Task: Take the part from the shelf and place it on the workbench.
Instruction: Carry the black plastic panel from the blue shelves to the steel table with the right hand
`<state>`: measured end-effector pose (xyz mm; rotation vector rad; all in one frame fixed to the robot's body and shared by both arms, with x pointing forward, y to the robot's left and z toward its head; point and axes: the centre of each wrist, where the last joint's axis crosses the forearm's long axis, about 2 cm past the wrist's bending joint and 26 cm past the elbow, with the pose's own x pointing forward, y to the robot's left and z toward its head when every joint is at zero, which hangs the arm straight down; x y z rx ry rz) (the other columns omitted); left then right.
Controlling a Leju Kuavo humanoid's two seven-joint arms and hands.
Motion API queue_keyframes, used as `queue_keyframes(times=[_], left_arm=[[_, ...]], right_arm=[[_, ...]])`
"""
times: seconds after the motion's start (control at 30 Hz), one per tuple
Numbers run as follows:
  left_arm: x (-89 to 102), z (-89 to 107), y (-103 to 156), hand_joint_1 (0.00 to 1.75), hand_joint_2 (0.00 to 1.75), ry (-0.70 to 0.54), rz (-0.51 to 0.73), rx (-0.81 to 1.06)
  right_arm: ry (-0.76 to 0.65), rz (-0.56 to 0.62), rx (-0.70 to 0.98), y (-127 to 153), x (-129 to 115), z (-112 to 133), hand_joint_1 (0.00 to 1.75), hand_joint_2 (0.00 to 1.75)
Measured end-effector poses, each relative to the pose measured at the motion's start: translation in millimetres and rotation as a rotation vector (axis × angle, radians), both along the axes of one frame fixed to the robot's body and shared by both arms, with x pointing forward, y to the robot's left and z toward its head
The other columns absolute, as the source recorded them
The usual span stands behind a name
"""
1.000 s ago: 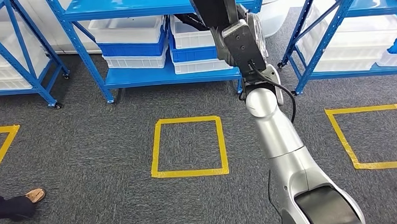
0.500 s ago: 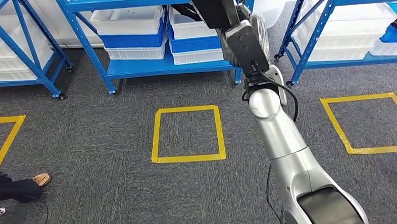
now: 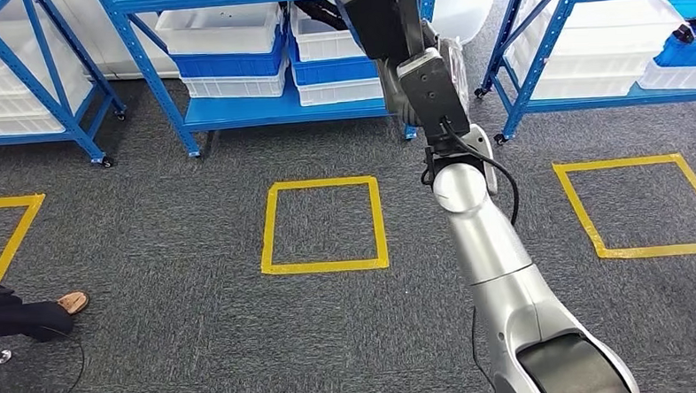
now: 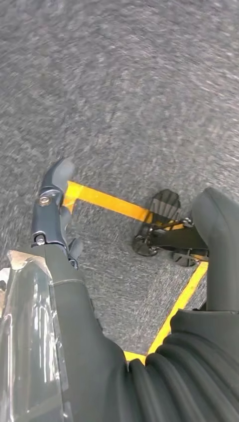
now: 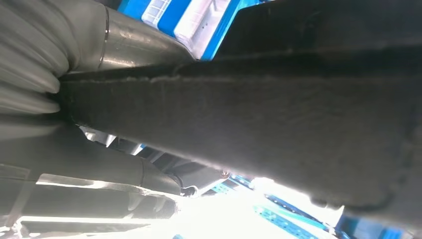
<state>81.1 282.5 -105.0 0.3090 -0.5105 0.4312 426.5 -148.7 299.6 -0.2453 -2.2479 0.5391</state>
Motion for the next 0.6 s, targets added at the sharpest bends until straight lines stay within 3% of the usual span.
queue_keyframes(times=[0.6], left_arm=[[-0.4,0.0,-3.3,0.00,1.75,0.009,-0.001,-0.005]], right_arm=[[-0.031,-0.062,-0.046,-2.7,0.9,-2.2,1.75,1.75]])
